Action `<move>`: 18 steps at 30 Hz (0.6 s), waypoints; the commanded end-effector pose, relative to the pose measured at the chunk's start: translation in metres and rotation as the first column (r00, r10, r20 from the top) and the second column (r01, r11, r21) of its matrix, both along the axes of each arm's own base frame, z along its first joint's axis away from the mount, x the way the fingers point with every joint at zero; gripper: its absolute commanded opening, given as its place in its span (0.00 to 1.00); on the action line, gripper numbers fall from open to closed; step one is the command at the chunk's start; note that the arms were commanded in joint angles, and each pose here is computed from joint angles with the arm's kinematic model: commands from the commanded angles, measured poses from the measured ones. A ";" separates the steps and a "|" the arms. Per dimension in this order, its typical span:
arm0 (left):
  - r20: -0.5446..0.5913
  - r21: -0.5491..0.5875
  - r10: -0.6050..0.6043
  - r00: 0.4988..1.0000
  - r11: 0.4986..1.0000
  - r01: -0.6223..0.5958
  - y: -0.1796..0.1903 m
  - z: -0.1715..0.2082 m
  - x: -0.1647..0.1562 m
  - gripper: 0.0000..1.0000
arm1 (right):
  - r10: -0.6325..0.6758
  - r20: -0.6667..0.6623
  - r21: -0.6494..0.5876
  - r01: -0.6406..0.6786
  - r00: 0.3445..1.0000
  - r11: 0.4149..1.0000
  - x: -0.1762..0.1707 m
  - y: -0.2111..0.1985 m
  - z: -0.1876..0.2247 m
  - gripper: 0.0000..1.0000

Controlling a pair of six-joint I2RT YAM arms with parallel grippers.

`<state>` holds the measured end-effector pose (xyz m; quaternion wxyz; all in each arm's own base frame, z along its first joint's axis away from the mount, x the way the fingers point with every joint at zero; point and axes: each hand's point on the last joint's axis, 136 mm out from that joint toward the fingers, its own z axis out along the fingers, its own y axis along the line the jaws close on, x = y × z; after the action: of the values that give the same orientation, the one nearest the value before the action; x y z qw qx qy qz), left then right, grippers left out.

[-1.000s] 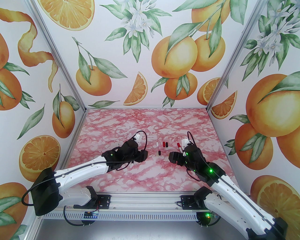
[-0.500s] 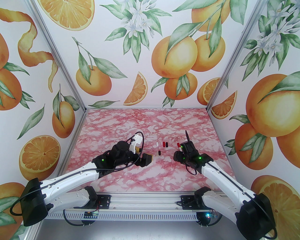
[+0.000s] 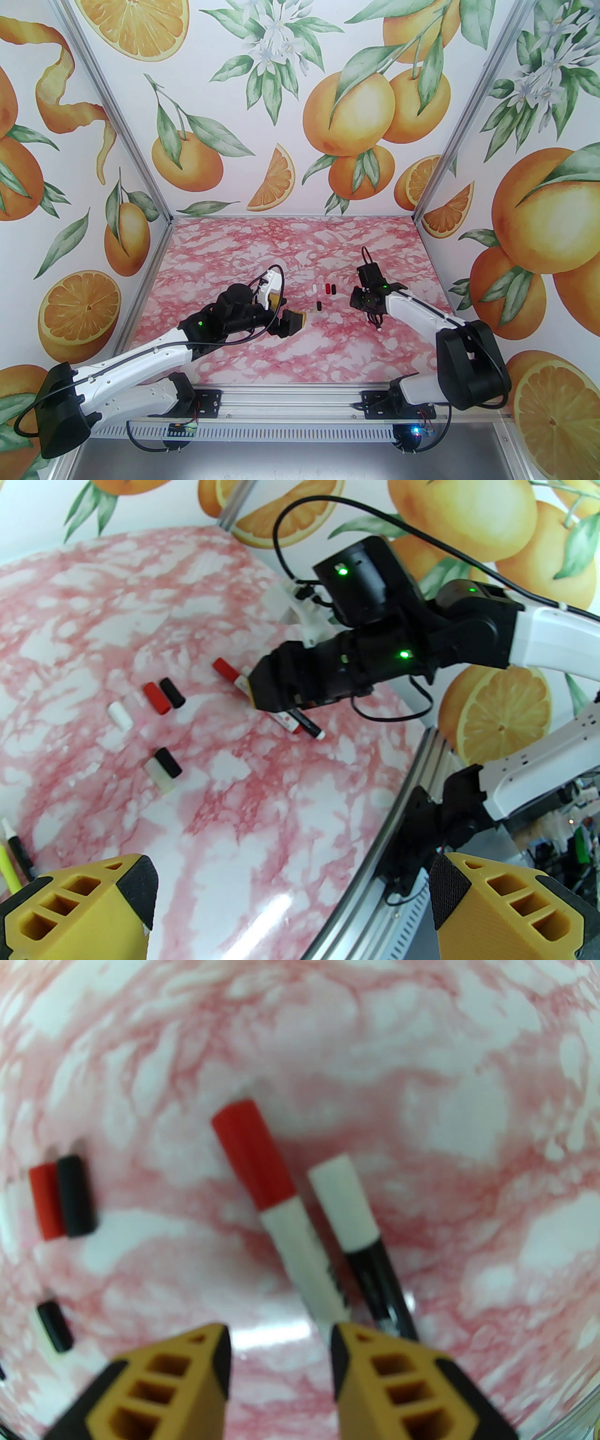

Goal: Open the pen caps

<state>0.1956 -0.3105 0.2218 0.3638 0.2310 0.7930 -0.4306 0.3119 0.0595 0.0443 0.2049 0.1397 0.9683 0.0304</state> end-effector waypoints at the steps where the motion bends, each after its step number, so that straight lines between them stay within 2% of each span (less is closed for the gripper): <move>1: 0.014 -0.033 -0.005 1.000 0.999 0.005 0.002 0.005 -0.002 1.00 | 0.017 0.042 -0.011 -0.016 0.999 1.000 0.019 -0.001 0.008 0.39; 18: 0.002 0.008 0.019 1.000 1.000 -0.019 0.007 -0.003 0.000 1.00 | 0.018 -0.013 -0.036 -0.018 1.000 0.999 0.030 -0.006 -0.010 0.34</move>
<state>0.1940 -0.3069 0.2141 0.3586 0.2282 0.7992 -0.4250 0.3329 0.0557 0.0313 0.1912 0.1296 0.9728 0.0176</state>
